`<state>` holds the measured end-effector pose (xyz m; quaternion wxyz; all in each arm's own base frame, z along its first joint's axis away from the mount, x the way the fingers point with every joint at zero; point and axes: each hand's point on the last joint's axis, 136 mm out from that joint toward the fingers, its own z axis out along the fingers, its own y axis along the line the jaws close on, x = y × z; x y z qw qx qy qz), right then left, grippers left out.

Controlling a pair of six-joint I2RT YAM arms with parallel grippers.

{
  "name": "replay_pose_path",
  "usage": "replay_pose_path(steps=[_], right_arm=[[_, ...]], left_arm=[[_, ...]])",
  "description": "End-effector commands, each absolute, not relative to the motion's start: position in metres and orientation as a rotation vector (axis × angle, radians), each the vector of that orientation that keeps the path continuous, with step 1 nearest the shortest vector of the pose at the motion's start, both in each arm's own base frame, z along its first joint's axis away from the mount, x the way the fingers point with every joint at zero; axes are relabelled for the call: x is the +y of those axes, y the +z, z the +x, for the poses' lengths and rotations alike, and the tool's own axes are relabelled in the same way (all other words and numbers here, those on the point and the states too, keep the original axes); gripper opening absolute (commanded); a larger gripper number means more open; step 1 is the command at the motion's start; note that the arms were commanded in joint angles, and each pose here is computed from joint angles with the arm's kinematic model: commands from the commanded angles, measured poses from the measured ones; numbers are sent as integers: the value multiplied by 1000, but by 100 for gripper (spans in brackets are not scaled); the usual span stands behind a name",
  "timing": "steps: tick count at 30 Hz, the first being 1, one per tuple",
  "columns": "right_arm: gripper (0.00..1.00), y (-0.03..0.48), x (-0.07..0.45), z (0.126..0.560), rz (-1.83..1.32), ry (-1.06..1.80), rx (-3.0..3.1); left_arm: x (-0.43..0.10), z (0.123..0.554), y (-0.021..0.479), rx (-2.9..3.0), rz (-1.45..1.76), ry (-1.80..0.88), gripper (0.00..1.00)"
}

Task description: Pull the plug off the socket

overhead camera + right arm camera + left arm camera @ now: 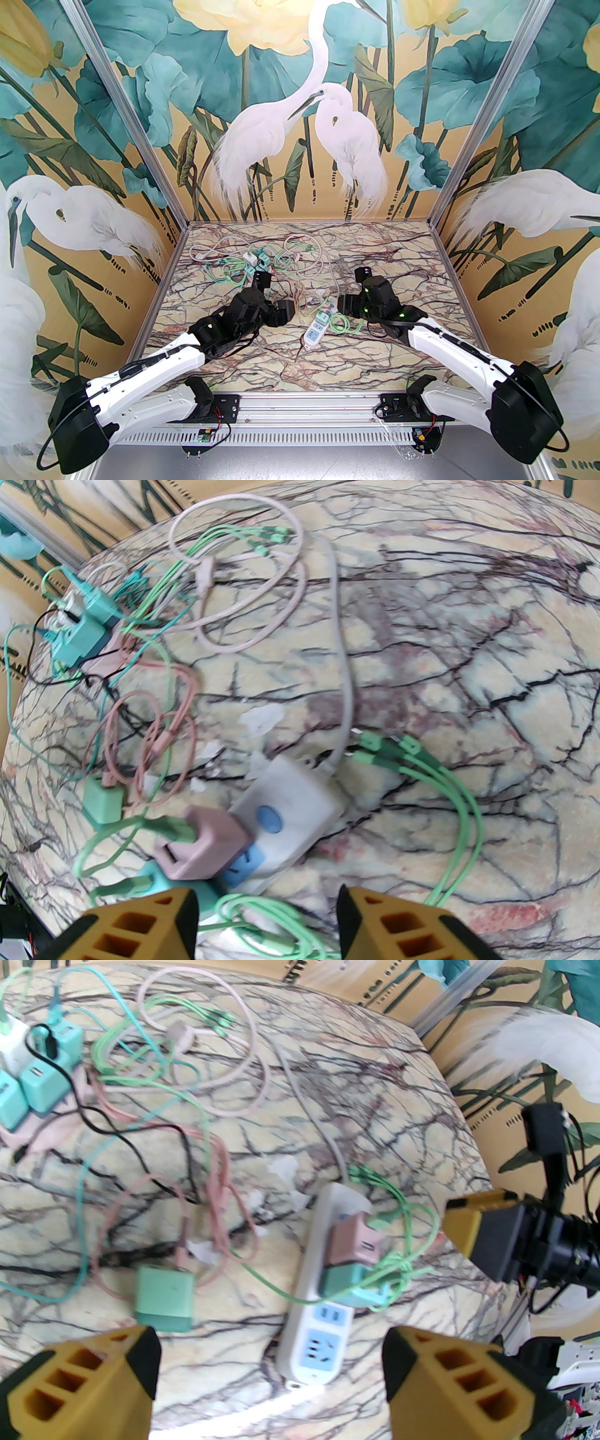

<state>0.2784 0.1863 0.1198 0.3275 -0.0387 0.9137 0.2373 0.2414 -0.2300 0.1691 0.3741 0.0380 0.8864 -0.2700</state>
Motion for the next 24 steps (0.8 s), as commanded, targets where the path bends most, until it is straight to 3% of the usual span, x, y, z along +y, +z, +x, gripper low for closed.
replay_pose_path(steps=[1,5,10,24], right_arm=[[56,124,191,276,-112,677,2371],[55,117,188,273,-113,652,2383],[52,107,183,282,-65,601,2417],[48,79,195,324,-51,671,2520]], left_arm=[[-243,234,154,2309,87,-725,78],[-264,223,145,2329,131,-732,69],[-290,213,130,2354,98,-744,65],[-308,194,50,2551,333,-440,72]])
